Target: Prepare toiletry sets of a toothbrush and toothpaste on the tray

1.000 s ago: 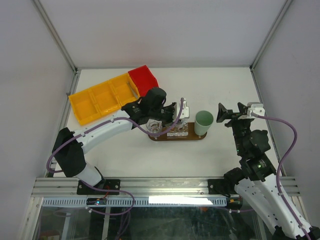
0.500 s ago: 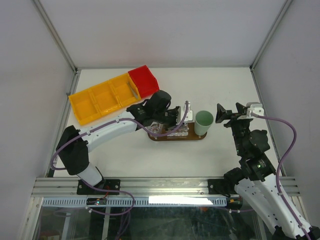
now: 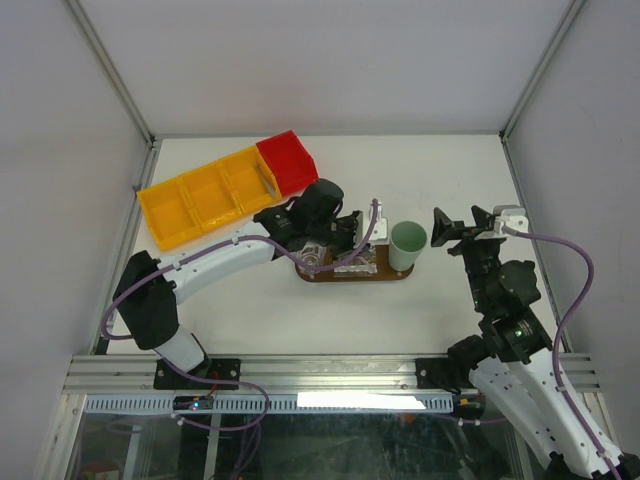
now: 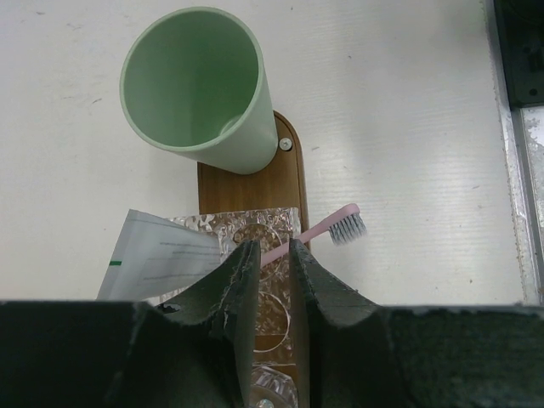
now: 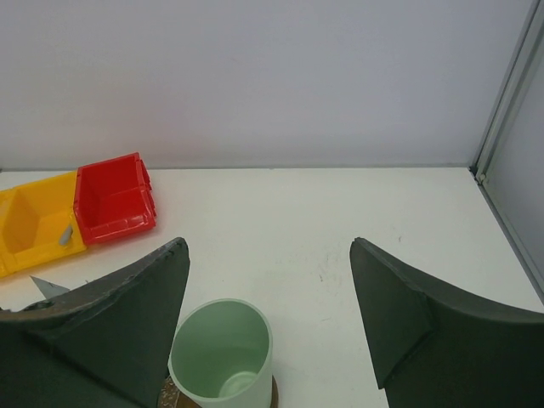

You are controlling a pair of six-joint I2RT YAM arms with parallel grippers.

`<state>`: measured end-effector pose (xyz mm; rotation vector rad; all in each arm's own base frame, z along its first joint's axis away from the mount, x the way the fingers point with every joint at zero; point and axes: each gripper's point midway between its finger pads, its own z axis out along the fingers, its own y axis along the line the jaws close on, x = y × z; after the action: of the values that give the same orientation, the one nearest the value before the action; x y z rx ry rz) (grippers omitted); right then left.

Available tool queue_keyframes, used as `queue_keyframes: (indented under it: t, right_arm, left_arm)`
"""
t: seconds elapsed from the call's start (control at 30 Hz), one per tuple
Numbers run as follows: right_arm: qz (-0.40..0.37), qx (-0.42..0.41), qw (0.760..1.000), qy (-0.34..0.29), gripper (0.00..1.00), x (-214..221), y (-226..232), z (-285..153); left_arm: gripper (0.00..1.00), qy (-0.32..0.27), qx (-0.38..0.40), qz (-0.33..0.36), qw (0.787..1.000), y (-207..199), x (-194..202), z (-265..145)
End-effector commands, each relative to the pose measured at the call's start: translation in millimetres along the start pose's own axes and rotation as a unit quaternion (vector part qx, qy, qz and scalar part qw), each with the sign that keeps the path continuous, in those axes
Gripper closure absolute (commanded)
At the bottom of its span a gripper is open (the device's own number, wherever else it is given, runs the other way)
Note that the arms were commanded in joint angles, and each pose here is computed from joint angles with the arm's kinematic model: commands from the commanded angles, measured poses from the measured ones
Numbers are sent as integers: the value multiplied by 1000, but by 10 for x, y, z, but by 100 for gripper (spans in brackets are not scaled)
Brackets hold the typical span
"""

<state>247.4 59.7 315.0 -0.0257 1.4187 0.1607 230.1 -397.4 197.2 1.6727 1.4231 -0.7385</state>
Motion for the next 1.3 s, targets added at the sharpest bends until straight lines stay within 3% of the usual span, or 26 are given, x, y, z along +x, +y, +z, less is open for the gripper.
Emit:
queue_keyframes:
  t: [0.0,0.07,0.33,0.5,0.6,0.73,0.93,1.1,1.17,1.27]
  right_arm:
    - [11,-15,1000,-6,19,-49,59,0]
    - [16,-19,1000,-4,19,-62,79,3]
    - [53,-19,998,13,14,-71,129,32]
    - [66,-23,997,22,14,-124,153,7]
    - [72,-30,997,24,14,-170,181,-6]
    - [70,-37,996,30,14,-198,201,-27]
    - [75,-41,996,24,14,-243,200,-71]
    - [78,-44,996,15,14,-288,191,-123]
    - [81,-47,996,11,14,-306,191,-149]
    - [79,-46,996,6,14,-330,173,-178]
  left_arm:
    - [77,-48,-12,18,999,35,-416,-152]
    - [73,-56,-13,18,998,33,-480,-193]
    - [44,-131,-58,18,989,123,-885,-598]
    - [26,-209,-133,1,969,393,-1086,-1192]
    - [17,-252,-203,-22,946,676,-1112,-1584]
    - [6,-262,-360,-107,889,1220,-890,-2043]
    - [6,-266,-462,-319,784,1710,-73,-2458]
    - [22,-246,-491,-492,675,2025,707,-2583]
    - [35,-228,-495,-532,648,2166,961,-2539]
    - [46,-187,-525,-574,599,2333,1409,-2450]
